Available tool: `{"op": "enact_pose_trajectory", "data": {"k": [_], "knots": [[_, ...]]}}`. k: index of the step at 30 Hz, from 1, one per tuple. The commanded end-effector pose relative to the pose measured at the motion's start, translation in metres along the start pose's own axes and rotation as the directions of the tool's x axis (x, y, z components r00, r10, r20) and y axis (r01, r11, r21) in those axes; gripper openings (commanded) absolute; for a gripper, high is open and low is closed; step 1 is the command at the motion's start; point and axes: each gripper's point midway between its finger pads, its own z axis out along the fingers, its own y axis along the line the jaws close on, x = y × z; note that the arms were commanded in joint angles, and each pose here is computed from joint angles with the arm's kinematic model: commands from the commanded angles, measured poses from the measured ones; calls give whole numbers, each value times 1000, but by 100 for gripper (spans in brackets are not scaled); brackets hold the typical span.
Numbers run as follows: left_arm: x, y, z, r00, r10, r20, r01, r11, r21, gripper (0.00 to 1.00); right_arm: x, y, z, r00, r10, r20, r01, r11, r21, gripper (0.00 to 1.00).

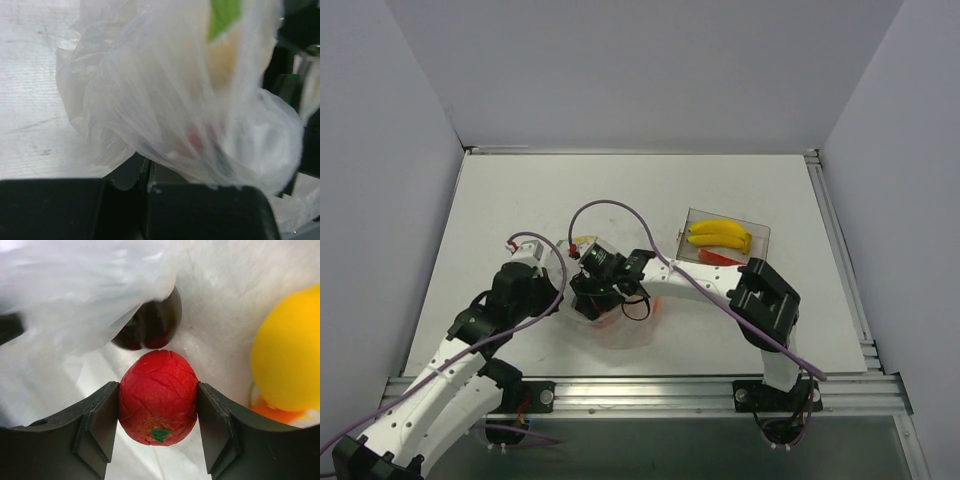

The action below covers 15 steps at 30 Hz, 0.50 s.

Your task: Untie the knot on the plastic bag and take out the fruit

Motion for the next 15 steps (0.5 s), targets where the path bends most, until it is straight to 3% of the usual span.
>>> {"op": "enact_pose_trajectory", "data": {"k": [1,8,15], "knots": [[-50,-11,-6,986,68,151,-67,998,-10,0,-59,4,-53,968,-57,243,53,998,23,0],[-76,-8,-1,955,166,245,-155,986,-63,0,-110,-8,-89,879,-61,472,38,998,58,0],[-84,12,-11,934,156,323,-115,983,-143,0,-161,-10,-141,757,-35,653,42,999,4,0]]}}
